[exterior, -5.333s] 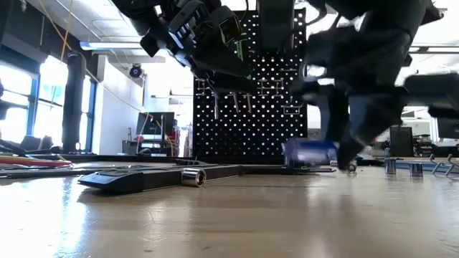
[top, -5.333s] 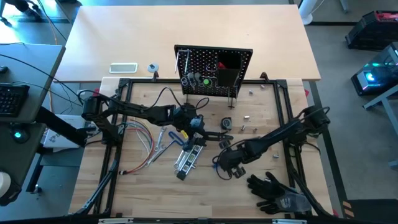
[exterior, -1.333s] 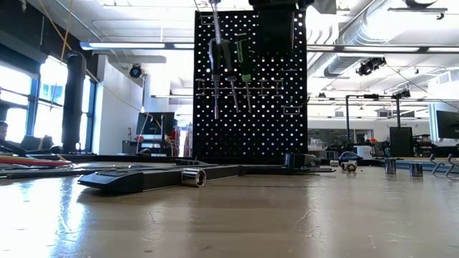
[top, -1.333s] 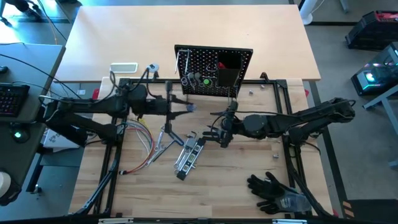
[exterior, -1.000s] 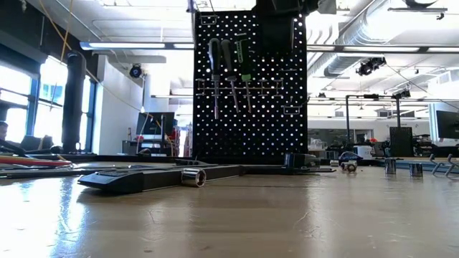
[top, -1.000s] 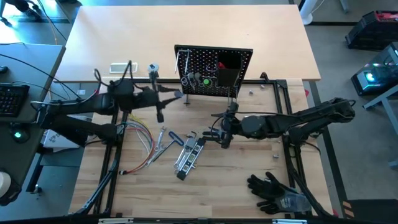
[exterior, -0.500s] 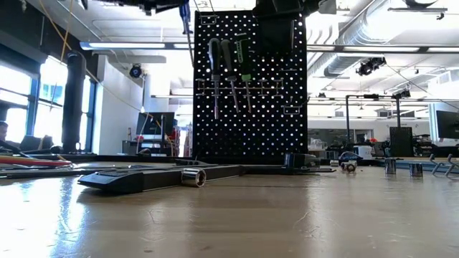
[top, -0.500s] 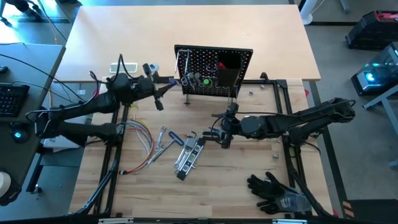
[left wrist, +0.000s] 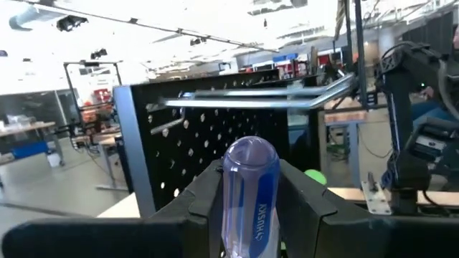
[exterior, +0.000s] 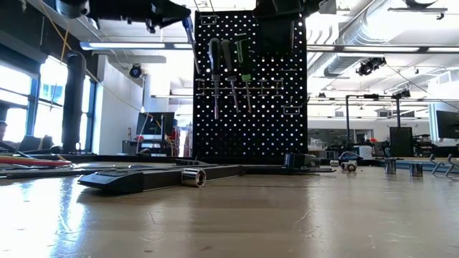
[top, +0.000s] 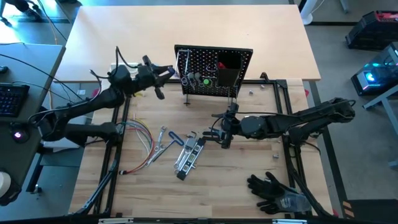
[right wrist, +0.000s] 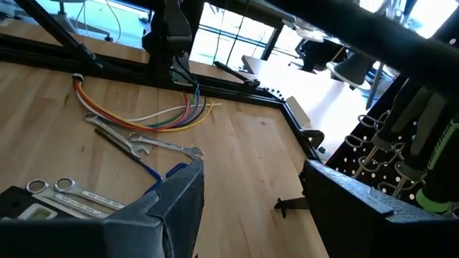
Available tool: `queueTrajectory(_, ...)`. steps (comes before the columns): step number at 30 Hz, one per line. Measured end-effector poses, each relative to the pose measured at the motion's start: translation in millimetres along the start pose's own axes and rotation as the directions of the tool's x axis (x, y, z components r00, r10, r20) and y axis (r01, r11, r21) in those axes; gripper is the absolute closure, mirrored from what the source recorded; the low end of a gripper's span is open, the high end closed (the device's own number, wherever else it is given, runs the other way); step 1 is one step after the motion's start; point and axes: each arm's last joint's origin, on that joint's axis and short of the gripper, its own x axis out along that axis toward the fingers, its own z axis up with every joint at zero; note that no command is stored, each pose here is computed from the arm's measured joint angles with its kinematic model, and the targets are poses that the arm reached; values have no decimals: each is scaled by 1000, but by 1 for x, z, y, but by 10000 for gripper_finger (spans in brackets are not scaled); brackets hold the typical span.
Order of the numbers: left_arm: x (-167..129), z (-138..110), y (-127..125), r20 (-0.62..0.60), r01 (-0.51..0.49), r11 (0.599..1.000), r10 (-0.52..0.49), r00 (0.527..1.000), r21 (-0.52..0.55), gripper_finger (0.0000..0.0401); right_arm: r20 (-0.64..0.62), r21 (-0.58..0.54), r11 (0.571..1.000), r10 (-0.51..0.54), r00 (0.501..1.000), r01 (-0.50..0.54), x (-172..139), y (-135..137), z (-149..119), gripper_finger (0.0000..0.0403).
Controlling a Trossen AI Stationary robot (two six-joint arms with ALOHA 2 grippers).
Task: Hang tools onto peg board
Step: Hang the blue screwdriver on the peg board
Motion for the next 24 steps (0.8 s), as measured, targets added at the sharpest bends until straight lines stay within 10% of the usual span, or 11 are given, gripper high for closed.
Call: queueTrajectory(24, 23, -38, 11, -122, -37, 998, 31, 992, -52, 316, -9, -4, 1000, 17, 1000, -17, -1, 3, -1, 176)
